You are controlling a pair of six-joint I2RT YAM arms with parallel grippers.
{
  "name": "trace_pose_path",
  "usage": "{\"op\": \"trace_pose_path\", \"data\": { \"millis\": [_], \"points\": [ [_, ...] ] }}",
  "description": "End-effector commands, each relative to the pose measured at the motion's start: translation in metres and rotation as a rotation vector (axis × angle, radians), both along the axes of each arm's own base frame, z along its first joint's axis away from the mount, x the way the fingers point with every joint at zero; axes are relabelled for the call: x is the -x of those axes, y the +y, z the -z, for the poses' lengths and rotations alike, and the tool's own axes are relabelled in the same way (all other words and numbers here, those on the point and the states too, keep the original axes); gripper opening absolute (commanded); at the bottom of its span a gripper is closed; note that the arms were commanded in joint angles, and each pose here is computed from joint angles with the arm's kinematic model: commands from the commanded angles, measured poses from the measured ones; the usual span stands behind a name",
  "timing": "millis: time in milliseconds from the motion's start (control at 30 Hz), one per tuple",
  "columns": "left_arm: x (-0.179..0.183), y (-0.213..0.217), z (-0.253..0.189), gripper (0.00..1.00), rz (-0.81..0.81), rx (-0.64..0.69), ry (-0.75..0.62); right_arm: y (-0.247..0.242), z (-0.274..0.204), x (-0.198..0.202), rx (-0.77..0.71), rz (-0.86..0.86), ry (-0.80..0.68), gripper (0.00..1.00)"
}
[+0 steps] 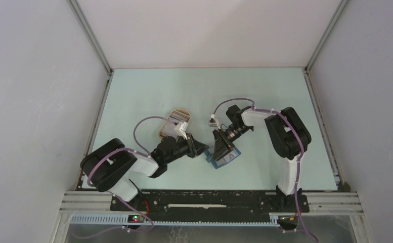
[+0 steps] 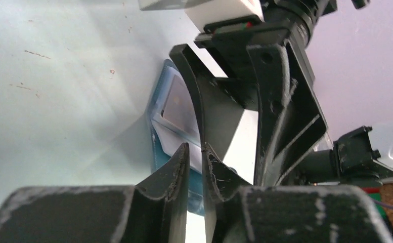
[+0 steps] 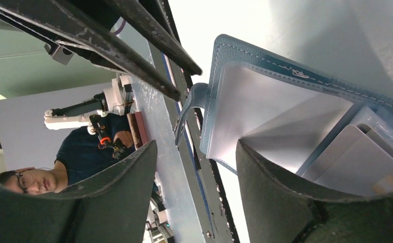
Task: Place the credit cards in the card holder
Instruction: Open the card holder at the center of the board.
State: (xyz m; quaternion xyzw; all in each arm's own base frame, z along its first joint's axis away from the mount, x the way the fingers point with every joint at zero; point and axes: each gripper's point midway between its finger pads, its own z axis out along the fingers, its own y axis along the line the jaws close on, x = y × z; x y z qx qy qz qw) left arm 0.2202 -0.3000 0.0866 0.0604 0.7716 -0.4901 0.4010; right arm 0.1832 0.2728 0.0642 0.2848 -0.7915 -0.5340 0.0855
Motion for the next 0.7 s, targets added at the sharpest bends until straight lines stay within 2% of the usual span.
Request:
{"op": "trace_pose_path", "data": {
  "millis": [0,300,667],
  "points": [
    [-0.028,-0.014,-0.028,0.18,-0.05,0.084,-0.054,0.0,0.0,-0.008,0.004,-0.004,-0.024,0.62],
    [-0.029,-0.023,-0.013,0.17,-0.025,0.079,0.008,0.001,0.007,-0.007,0.027,0.0,-0.002,0.48],
    [-0.015,-0.024,0.029,0.04,-0.003,0.043,0.123,-0.001,0.009,-0.01,0.041,0.011,-0.006,0.46]
  ]
}}
